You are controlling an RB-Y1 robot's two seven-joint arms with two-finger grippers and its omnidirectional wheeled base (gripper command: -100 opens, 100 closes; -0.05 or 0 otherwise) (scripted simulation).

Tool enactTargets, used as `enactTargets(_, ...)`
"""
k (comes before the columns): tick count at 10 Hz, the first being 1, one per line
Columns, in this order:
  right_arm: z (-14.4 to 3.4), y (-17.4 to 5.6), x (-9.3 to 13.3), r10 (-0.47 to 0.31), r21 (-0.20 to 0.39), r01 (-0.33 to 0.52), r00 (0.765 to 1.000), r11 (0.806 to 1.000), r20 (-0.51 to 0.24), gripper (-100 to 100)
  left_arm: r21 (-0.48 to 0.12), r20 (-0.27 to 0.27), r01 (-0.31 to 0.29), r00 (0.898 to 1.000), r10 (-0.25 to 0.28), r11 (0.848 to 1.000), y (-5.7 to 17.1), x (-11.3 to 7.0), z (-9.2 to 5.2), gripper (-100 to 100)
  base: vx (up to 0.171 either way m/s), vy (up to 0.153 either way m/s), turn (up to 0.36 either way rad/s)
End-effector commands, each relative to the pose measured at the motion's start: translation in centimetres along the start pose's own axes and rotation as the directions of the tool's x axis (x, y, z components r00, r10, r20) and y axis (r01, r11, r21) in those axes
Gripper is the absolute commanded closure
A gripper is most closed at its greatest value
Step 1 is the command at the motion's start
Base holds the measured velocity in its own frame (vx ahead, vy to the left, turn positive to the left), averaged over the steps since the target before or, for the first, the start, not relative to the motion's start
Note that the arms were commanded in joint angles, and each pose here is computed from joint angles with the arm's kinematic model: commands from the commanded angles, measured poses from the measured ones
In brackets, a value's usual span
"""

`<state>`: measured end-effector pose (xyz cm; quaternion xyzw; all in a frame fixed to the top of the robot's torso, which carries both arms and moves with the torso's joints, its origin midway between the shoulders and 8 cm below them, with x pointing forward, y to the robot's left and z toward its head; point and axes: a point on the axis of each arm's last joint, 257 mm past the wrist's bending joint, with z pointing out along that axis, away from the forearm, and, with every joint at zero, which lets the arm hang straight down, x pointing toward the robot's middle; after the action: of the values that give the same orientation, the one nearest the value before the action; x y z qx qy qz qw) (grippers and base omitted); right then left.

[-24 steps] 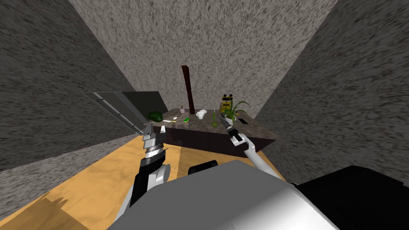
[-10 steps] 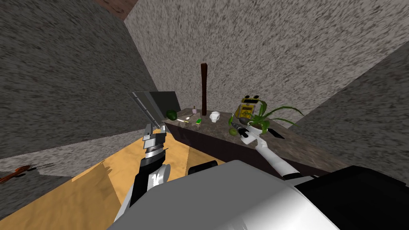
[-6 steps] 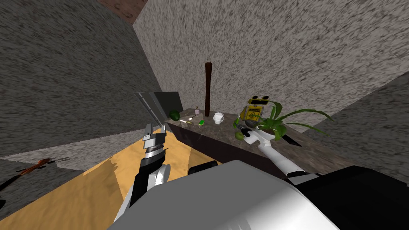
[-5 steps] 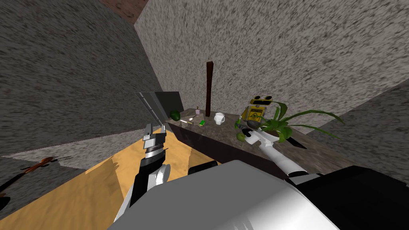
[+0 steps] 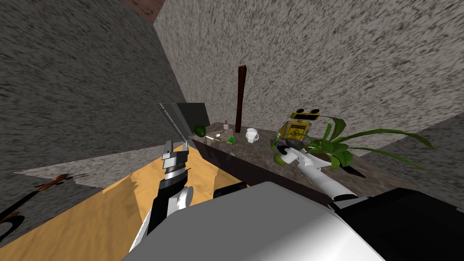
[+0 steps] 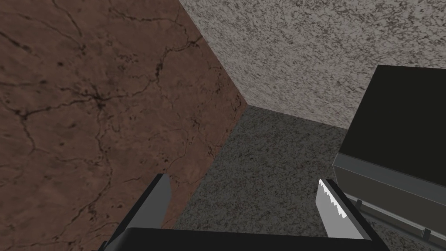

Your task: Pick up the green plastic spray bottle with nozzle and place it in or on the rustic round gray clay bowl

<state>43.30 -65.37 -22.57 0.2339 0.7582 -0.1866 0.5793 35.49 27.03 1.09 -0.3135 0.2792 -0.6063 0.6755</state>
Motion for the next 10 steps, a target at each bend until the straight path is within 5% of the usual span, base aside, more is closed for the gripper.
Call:
enactTargets(1, 0.7, 1.5, 0.0, 0.0, -0.006, 0.0, 1.0, 1.0, 0.0, -100, 0.0, 0.0, 0.0, 1.0, 0.0, 1.0, 0.0, 0.0, 0.0, 0, -0.022, -0.03, -0.074)
enactTargets(9, 3.4, 8.3, -0.7, -0.012, -0.043, 0.012, 1.0, 0.999, 0.0, -100, 0.0, 0.0, 0.0, 1.0, 0.0, 1.0, 0.0, 0.0, 0.0, 0, -0.023, -0.048, -0.045)
enactTargets(10, 3.2, 7.8, -0.6, -0.009, -0.041, 0.009, 1.0, 0.999, 0.001, -100, 0.0, 0.0, 0.0, 1.0, 0.0, 1.0, 0.0, 0.0, 0.0, 0, -0.005, -0.018, -0.001)
